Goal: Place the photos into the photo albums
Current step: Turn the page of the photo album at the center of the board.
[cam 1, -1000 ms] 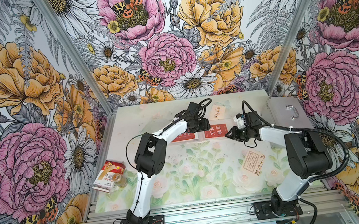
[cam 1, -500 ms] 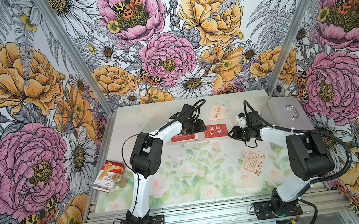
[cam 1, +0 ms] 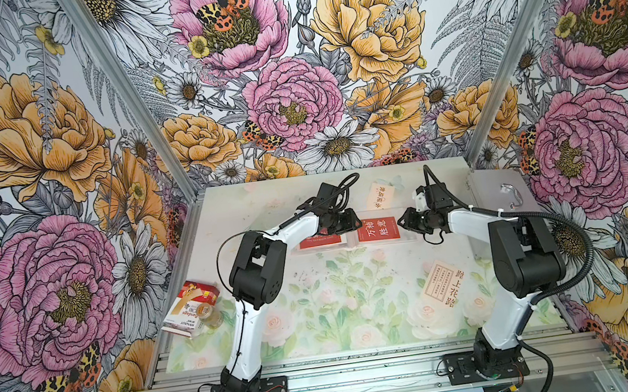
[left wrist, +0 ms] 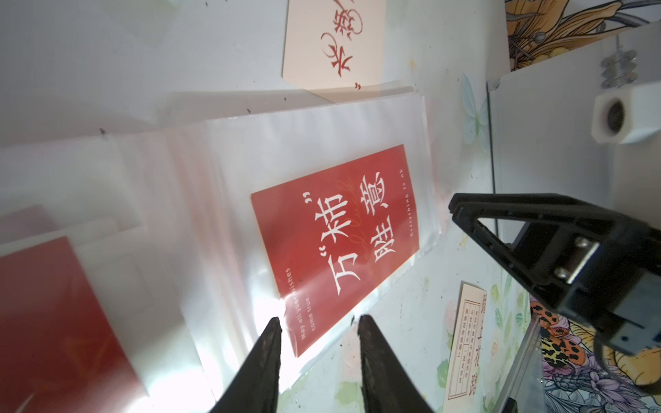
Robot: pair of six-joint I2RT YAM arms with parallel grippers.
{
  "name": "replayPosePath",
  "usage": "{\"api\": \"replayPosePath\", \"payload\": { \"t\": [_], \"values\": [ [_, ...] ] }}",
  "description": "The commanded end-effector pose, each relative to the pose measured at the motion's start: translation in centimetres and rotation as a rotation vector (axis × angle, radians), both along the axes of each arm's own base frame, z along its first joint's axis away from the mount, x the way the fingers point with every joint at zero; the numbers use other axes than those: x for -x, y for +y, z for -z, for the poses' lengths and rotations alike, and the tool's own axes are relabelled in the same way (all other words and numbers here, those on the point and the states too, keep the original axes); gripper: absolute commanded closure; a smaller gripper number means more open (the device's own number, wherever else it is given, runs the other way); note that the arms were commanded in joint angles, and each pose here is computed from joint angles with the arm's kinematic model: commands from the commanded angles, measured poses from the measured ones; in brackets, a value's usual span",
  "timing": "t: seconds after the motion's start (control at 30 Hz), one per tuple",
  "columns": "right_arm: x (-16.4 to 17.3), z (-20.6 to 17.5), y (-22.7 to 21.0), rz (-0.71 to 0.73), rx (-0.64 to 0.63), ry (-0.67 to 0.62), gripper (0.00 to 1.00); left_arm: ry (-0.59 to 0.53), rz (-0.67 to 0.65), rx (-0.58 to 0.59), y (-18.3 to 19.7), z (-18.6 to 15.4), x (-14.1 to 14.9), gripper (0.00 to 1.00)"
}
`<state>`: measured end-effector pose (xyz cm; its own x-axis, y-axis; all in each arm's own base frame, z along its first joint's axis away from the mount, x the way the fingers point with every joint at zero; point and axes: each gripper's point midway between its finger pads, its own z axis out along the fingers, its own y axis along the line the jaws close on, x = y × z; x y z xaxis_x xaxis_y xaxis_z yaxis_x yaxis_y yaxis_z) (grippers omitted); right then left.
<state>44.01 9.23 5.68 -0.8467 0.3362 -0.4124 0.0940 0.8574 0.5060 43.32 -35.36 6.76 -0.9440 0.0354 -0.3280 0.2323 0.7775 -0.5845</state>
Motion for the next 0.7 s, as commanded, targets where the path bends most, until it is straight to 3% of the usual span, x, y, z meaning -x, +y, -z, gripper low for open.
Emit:
{"api": "replayPosePath", "payload": {
  "t": [0.0,0.67],
  "values": [
    [-1.2,0.1,-0.8,0.025,0.039,0.003,0.66,0.021,0.007,0.021,-0.5,0.7,0.1,0.62],
    [-1.6,3.1,-0.7,-0.004,0.059,0.083,0.65,0.061,0.015,0.009,-1.3,3.1,0.2,0.63]
  ]
}}
